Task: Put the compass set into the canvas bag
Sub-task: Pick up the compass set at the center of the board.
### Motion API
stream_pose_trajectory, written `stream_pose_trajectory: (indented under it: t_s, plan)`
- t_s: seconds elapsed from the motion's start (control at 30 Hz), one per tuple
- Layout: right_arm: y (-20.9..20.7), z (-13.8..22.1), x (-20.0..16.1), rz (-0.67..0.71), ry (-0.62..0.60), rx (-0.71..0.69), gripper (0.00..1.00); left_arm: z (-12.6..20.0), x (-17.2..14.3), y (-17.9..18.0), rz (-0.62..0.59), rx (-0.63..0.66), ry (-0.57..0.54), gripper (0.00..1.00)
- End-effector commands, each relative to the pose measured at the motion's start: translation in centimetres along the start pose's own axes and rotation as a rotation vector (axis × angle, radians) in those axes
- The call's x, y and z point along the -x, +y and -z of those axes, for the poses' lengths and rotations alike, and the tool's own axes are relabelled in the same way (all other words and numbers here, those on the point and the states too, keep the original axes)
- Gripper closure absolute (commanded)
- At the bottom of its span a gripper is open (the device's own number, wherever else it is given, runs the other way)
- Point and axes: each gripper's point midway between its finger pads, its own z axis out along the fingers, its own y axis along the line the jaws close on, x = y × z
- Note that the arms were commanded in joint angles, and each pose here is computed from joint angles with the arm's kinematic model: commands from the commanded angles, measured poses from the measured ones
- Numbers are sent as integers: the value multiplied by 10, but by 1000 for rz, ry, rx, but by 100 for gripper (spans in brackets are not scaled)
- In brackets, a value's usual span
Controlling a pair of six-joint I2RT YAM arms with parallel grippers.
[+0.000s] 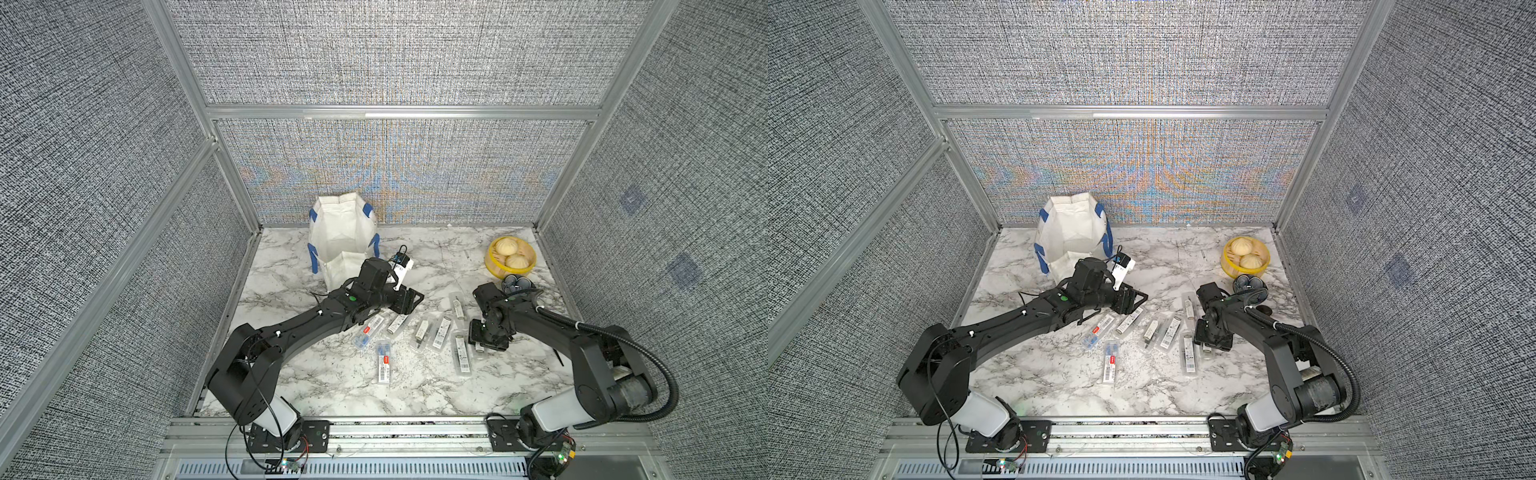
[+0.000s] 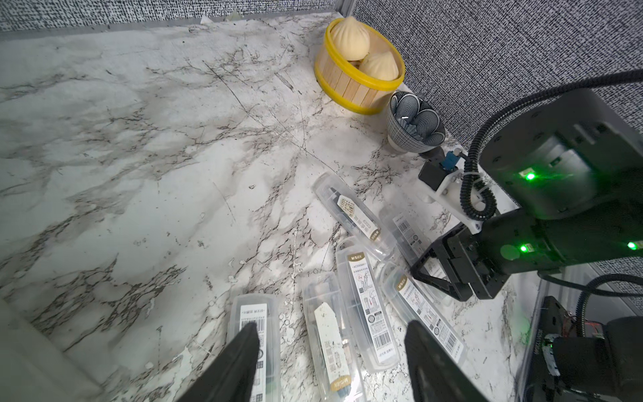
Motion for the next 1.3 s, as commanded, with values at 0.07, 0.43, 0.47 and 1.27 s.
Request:
stream_pose_trajectory:
  t_s: [0.07,0.43,0.47,1.27]
  plan:
    - [1,-5,-1,-3,-7,-10,46,-1,6,-4,-16,-24,-19,32]
    - [16,32,21,105,-195,78,70,-5,8,-10,22,-59,0,32]
    - [21,40,25,132,-232,105,73,-5,10,-11,26,-62,-2,32]
    - [166,170,69,528,-799,570,90,-37,63,-37,182,-232,-62,38]
